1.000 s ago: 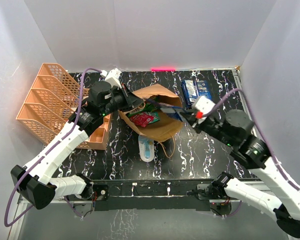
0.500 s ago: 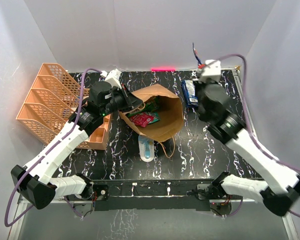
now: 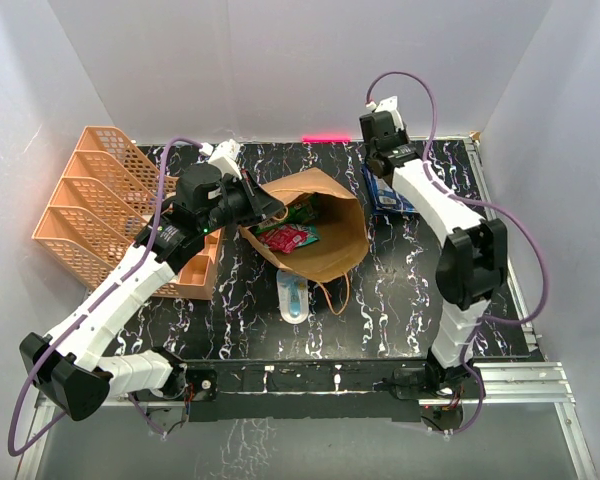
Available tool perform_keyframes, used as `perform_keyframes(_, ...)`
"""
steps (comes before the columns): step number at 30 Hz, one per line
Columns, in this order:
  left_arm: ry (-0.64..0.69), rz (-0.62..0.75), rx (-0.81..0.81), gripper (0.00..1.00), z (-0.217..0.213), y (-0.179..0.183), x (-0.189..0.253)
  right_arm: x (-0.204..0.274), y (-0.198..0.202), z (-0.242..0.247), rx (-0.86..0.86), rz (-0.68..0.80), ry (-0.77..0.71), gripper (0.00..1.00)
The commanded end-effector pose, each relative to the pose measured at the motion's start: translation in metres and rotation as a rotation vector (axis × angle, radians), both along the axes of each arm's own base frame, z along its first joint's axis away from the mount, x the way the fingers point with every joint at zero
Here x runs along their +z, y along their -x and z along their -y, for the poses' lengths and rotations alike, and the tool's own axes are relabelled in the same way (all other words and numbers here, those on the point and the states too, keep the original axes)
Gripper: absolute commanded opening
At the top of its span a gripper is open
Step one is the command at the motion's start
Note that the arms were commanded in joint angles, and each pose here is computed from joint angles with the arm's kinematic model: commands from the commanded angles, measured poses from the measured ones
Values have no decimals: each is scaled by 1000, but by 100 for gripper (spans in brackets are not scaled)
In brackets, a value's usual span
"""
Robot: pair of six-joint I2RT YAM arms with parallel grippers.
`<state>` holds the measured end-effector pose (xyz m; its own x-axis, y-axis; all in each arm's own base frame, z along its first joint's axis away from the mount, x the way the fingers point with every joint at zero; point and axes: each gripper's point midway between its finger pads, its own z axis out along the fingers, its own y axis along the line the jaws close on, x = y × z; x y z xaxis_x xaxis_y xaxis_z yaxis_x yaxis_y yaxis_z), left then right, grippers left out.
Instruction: Take the snacks out of the paper bag
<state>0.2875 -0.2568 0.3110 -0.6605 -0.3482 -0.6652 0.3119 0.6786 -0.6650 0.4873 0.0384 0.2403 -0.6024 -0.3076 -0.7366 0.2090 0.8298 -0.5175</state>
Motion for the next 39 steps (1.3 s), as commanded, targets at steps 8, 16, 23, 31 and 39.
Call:
perform_keyframes(8, 18, 46, -10, 0, -3, 2, 20, -46, -39, 29, -26, -155, 183, 8)
perform_keyframes(16, 1, 53, -9, 0, -6, 2, 20, -84, -56, 21, 5, -231, 194, 8)
perform_keyframes(23, 11, 50, -21, 0, -3, 2, 21, -117, -64, 3, 37, -293, 173, 8)
perform_keyframes(31, 7, 50, -17, 0, -5, 3, 21, -148, -68, -18, 62, -335, 124, 14)
perform_keyframes(39, 10, 49, -20, 0, -5, 3, 23, -156, -72, -33, 73, -330, 40, 23)
